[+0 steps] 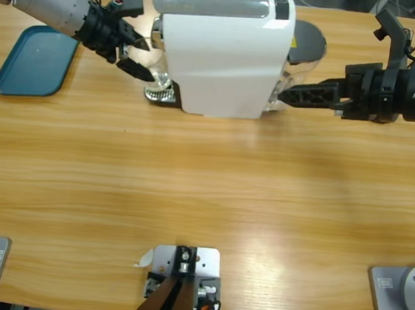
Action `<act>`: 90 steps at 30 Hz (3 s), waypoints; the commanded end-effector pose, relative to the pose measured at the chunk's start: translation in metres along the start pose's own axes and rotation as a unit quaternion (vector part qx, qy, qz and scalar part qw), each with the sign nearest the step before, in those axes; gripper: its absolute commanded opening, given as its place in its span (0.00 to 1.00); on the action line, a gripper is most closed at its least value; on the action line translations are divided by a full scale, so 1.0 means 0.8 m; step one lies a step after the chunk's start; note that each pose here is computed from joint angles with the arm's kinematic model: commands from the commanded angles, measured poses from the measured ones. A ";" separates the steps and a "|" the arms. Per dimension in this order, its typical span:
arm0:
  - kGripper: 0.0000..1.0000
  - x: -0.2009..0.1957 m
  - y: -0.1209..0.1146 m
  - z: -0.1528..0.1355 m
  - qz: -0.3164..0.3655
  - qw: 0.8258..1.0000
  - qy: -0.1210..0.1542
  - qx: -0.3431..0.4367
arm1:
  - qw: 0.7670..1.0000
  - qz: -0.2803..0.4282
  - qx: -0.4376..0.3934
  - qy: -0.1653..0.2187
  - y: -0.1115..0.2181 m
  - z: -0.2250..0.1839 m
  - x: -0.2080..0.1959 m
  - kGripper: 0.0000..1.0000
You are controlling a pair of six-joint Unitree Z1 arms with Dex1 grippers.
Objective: Pour coffee
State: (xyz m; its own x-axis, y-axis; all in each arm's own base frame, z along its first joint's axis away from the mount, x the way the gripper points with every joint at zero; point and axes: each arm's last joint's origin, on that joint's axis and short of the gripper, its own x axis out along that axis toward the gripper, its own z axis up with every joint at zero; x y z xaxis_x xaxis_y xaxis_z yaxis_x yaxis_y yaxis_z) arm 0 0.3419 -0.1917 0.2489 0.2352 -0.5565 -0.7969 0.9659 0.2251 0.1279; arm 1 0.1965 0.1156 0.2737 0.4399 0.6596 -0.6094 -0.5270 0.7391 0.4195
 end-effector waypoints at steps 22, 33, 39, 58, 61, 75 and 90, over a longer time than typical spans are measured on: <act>0.00 0.042 -0.009 -0.013 -0.067 0.998 0.008 -0.013 | 1.000 -0.002 0.003 0.010 -0.006 -0.002 0.002 1.00; 0.00 0.051 0.002 -0.025 -0.065 0.997 0.019 -0.045 | 1.000 -0.004 0.004 0.013 -0.009 -0.001 0.005 1.00; 0.00 0.052 0.003 -0.028 -0.068 0.996 0.018 -0.048 | 1.000 -0.002 0.004 0.014 -0.009 -0.001 0.005 1.00; 0.99 0.038 0.009 -0.031 -0.043 0.997 0.025 -0.062 | 1.000 0.004 0.006 0.020 -0.008 -0.003 0.004 1.00; 0.99 0.015 0.012 -0.034 -0.037 0.997 0.005 -0.069 | 1.000 0.000 0.009 0.024 -0.008 -0.004 0.003 1.00; 0.99 -0.069 -0.034 -0.034 -0.008 0.997 -0.025 -0.069 | 0.998 -0.041 0.015 0.041 0.007 0.016 -0.031 1.00; 0.99 -0.191 -0.169 -0.068 0.106 0.942 0.039 -0.317 | 0.984 -0.162 -0.024 0.066 0.046 0.227 -0.078 0.00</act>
State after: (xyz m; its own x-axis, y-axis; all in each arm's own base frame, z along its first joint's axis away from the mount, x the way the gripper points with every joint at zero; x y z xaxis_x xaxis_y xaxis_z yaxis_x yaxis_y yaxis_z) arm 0 0.2221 -0.1044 0.3261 0.4398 -0.4476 -0.7786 0.7270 0.6865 0.0160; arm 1 0.2328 0.1120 0.4228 0.5143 0.4065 -0.7552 -0.3988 0.8929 0.2090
